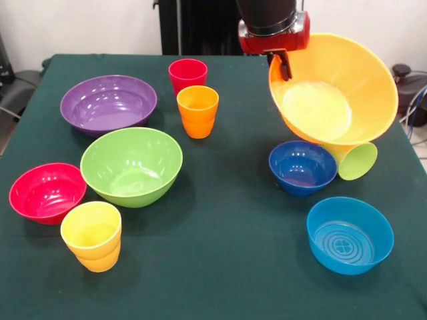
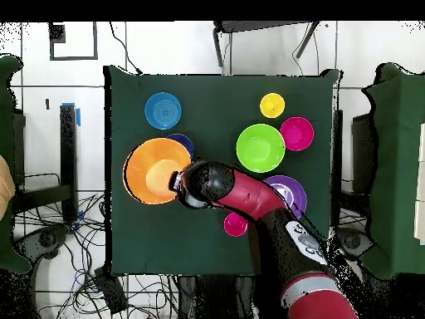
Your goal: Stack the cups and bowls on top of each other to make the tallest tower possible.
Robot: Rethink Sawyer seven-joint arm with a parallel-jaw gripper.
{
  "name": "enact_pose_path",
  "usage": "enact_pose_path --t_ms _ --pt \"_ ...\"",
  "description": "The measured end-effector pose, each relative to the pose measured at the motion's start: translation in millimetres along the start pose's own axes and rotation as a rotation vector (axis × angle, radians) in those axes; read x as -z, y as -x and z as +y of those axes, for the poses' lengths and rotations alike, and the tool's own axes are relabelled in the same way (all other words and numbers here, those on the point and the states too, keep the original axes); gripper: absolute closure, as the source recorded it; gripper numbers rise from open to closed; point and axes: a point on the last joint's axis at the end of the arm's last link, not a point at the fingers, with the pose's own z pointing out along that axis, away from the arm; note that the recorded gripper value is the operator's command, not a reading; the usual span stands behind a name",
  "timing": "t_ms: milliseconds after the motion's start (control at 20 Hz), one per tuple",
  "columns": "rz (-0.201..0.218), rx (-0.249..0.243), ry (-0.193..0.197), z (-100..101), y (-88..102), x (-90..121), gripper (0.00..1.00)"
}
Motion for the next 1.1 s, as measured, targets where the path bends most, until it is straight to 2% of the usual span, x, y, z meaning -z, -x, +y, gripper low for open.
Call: enact_pose_path --t_ms 300,550,650,1100 --pt "-0.036 0.004 0.025 5.8 19.9 10.2 1.00" --pt "-0.080 0.004 0.032 6.1 44.5 18.0 1.00" --pt "-0.106 0.002 0.038 5.1 62.0 20.4 1.00" --pt "-0.147 -0.012 0.051 -2.3 95.4 13.8 1.00"
